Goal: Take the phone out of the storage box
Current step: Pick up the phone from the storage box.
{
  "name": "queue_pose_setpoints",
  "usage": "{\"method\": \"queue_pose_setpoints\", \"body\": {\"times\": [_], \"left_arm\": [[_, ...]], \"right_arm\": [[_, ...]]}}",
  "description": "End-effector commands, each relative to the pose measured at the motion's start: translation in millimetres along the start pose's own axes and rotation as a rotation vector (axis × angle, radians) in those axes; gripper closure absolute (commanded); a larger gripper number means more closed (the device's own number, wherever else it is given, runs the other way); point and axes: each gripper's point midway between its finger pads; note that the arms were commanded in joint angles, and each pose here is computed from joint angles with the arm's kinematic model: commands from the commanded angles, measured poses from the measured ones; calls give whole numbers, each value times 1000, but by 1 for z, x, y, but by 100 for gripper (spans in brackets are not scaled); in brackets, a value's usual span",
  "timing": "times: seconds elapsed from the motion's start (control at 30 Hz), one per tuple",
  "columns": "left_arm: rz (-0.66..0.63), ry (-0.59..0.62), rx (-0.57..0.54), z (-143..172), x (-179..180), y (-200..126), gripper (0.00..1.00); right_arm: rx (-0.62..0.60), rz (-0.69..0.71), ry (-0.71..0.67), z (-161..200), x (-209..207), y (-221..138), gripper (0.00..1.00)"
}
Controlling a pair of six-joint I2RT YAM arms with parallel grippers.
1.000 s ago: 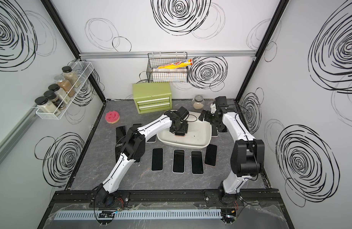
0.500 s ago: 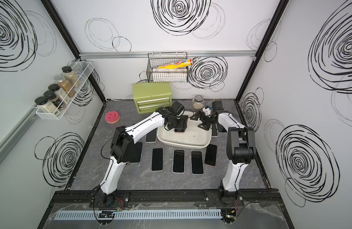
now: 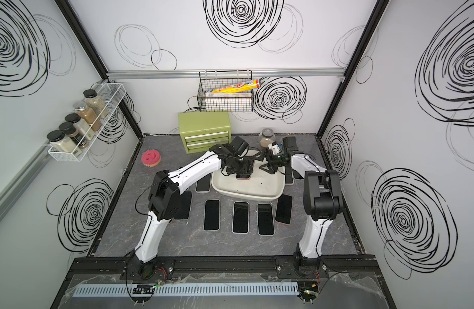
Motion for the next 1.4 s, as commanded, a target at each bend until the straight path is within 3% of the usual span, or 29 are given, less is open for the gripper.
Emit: {"method": "queue_pose_setpoints", "body": {"times": [0.0,0.33,0.53,0.67,0.8,0.9,1.0,1.13,1.37], "left_arm": [[106,28,-81,-16,-31,-35,62],[148,41,-62,-6,-45,-35,64],[161,46,-47,-1,-49,-34,65],[169,33,-48,-1,-49,-39,65],[177,5,-53,-4,-43,-42,63],[194,-19,-61,-10,-37,-48,54],[214,-49,-74,-22,-30,-59,23],[248,-106,-145,-47,-14,-92,2],[275,-198,-272,-81,35,-148,1]], "right_arm": [[18,-23,-5,1,0,9,17],[67,-31,-18,12,5,29,33],[70,-46,-22,12,11,30,62],[70,-34,-28,11,12,28,91],[69,-28,-35,11,16,23,100],[65,-25,-40,9,20,15,100],[42,-6,-57,2,24,0,100],[8,51,-48,-4,15,-34,100],[-41,208,-64,-2,4,-102,100]]}}
Point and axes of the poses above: each gripper's point midway between its finger pads, its own y axis out along the fingers, its own x axis along the line the jaws close on, z = x × y, and after that the axes turned 9 degrees about -y, right-handed
